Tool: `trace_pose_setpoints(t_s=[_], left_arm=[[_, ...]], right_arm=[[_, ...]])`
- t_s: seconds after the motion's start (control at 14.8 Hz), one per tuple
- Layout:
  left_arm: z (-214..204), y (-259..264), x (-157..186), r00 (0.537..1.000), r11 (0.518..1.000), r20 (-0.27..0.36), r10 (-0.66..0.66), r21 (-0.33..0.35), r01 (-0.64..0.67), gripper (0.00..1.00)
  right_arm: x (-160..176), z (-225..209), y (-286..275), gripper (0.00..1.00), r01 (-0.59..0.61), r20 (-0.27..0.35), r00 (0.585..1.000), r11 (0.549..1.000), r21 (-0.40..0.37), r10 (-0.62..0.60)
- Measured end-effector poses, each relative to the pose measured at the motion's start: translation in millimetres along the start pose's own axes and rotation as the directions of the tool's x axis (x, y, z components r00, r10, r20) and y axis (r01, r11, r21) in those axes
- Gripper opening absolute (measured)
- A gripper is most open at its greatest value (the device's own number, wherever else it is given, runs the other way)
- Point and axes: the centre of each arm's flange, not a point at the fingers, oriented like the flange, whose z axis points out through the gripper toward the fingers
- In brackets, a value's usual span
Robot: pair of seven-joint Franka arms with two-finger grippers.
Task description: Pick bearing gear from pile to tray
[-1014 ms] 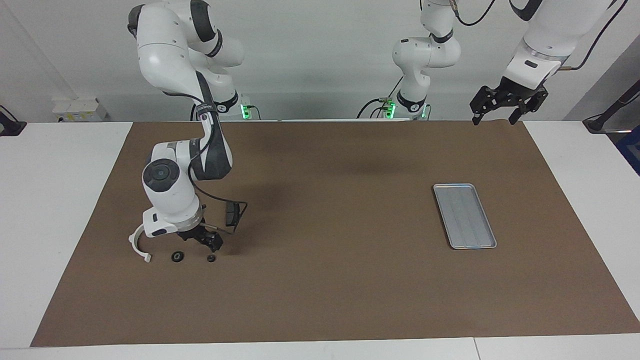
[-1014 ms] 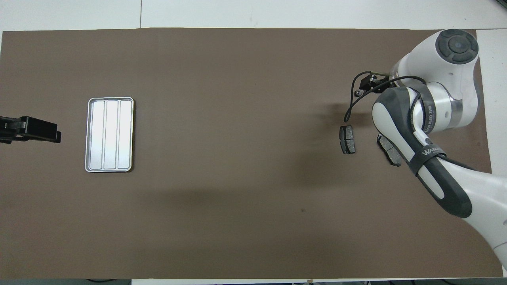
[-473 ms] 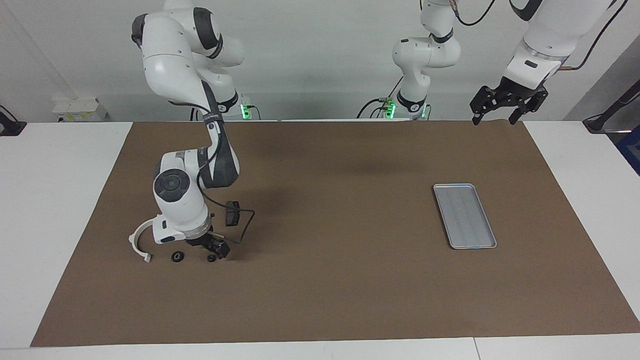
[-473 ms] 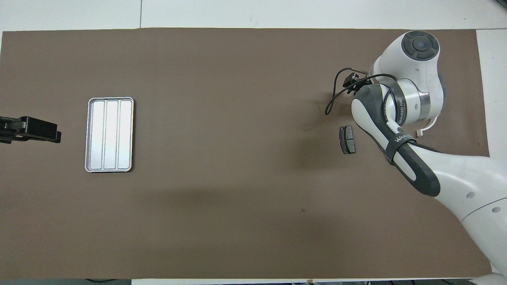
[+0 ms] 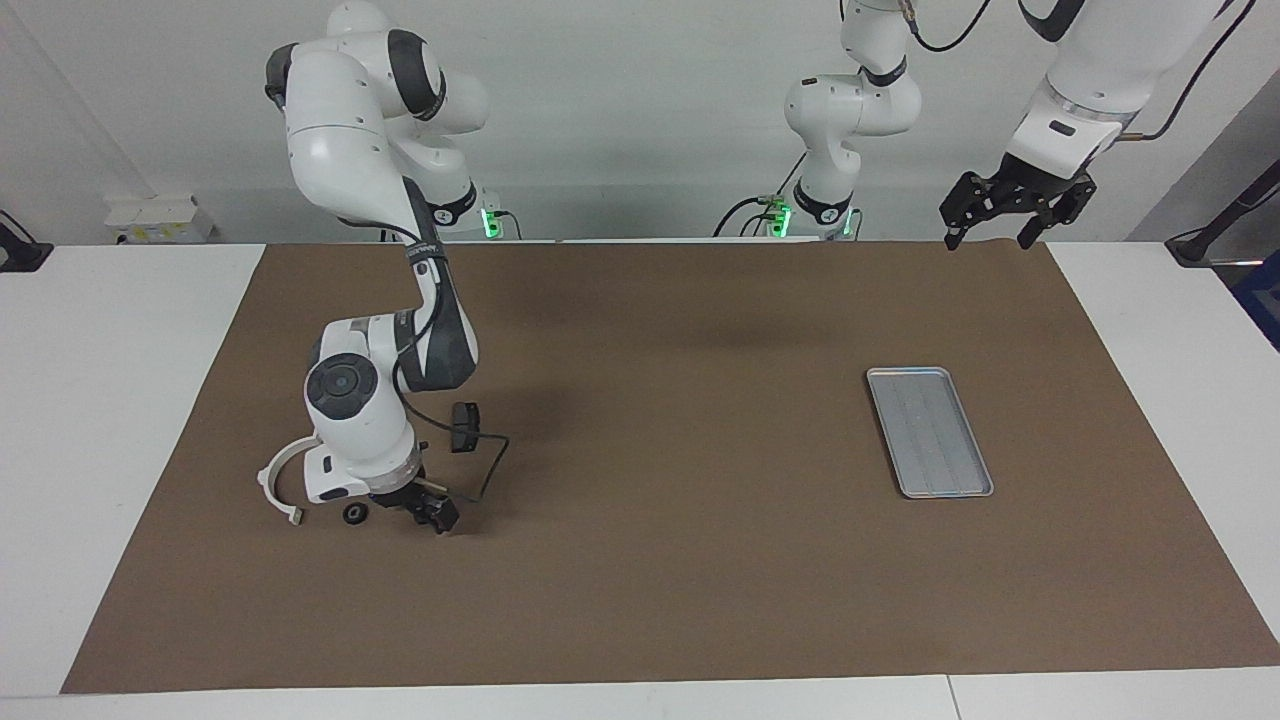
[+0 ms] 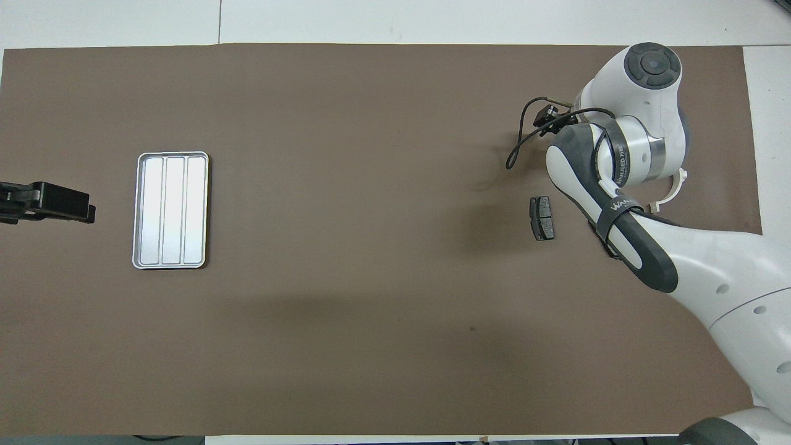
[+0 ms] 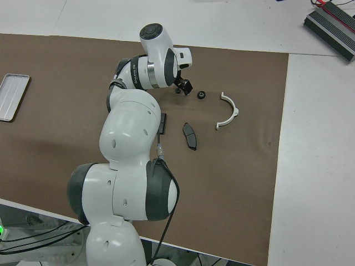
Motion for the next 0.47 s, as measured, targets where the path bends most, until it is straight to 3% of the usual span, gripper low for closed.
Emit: trace_pose_setpoints(t_s=[0.47], left_arm=[[0.0, 0.0, 0.0, 1.000, 1.000, 0.000, 0.000, 0.000, 0.000, 1.00]], right_arm=[[-1.1, 2.7, -1.8, 1.00, -0.006, 0.003, 1.000, 1.000, -0.001, 0.006]])
